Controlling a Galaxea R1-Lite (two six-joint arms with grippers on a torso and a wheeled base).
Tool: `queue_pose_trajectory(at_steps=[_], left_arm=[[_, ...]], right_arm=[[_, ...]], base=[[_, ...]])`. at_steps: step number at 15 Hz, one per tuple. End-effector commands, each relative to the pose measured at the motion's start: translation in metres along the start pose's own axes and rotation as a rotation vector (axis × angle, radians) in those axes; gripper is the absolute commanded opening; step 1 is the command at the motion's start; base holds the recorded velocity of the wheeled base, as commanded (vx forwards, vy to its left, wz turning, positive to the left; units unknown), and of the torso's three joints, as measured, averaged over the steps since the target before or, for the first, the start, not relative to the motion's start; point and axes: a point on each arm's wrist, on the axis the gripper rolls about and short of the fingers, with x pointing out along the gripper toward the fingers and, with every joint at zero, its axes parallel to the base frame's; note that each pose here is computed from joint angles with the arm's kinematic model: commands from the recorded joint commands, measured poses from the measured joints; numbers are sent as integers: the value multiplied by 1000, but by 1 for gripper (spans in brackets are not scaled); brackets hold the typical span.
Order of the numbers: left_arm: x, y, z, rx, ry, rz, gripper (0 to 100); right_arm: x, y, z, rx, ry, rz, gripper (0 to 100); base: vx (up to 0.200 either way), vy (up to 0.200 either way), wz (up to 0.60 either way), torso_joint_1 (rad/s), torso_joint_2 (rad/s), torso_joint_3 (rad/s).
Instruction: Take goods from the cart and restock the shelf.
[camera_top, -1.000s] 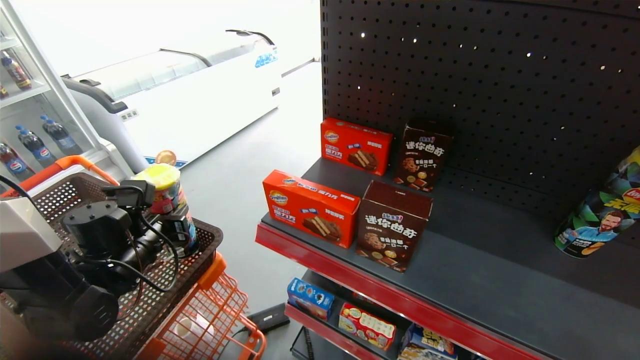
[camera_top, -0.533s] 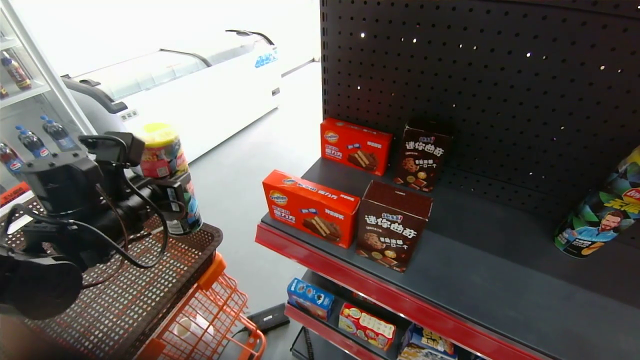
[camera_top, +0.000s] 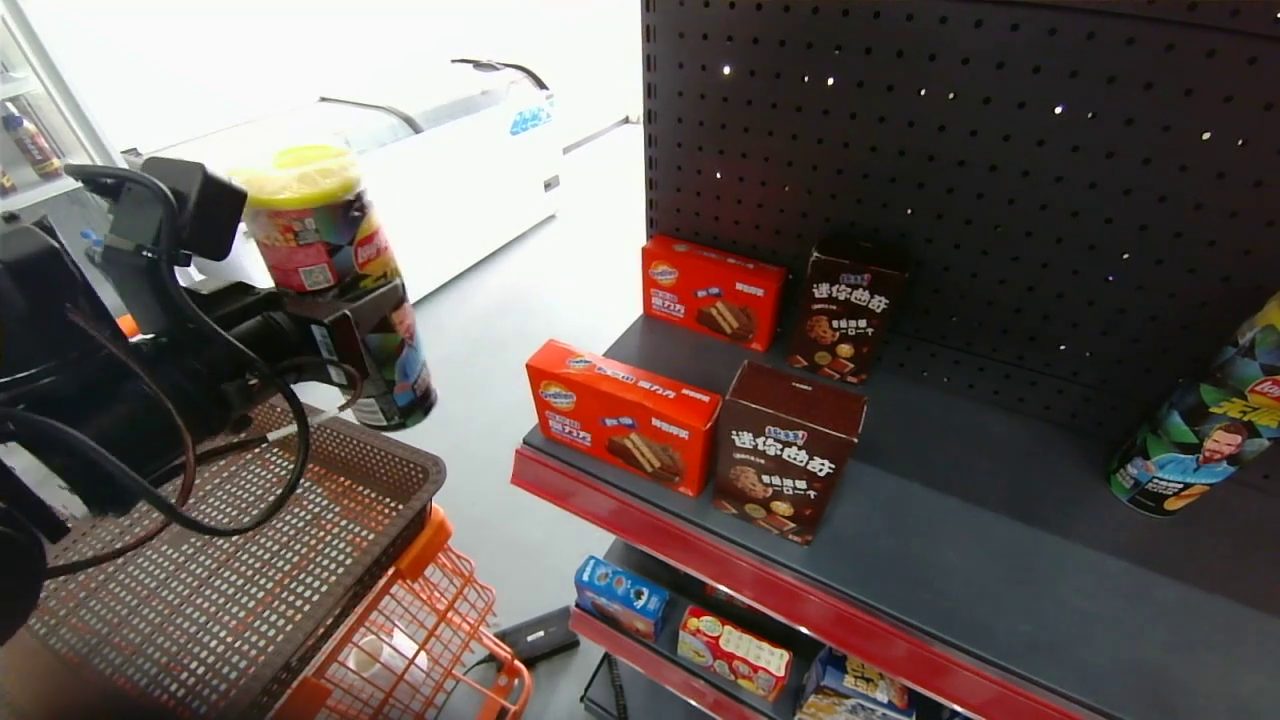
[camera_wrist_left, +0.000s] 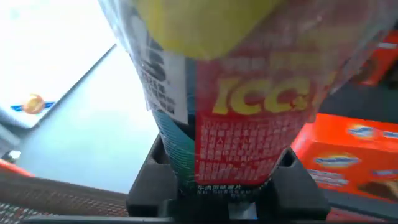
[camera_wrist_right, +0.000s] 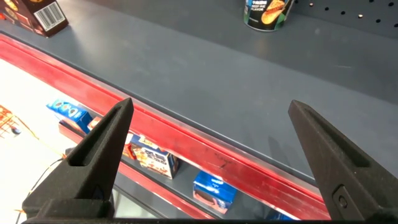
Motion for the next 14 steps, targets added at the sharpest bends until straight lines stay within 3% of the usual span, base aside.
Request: queue_pose_trajectory(at_steps=[1,4,7,9,11,14], left_arm=[[-32,-38,26,-25,-5,-201,0],[-51,-56,32,-55,58,-354,0],[-52,-59,34,-58,47,-458,0],[-50,-59,35,-47,34,-453,0],[-54,-73,40,-48,5,-558,0],[-64,-84,28,-55,30,-647,0]], right_arm=[[0,0,0,0,1,1,100],[0,0,0,0,1,1,100],[0,0,0,0,1,1,100],[0,0,0,0,1,1,100],[0,0,0,0,1,1,100],[0,0,0,0,1,1,100]], base=[[0,0,0,0,0,0],[0,0,0,0,0,0],[0,0,0,0,0,0],[0,0,0,0,0,0],[0,0,0,0,0,0],[0,0,0,0,0,0]])
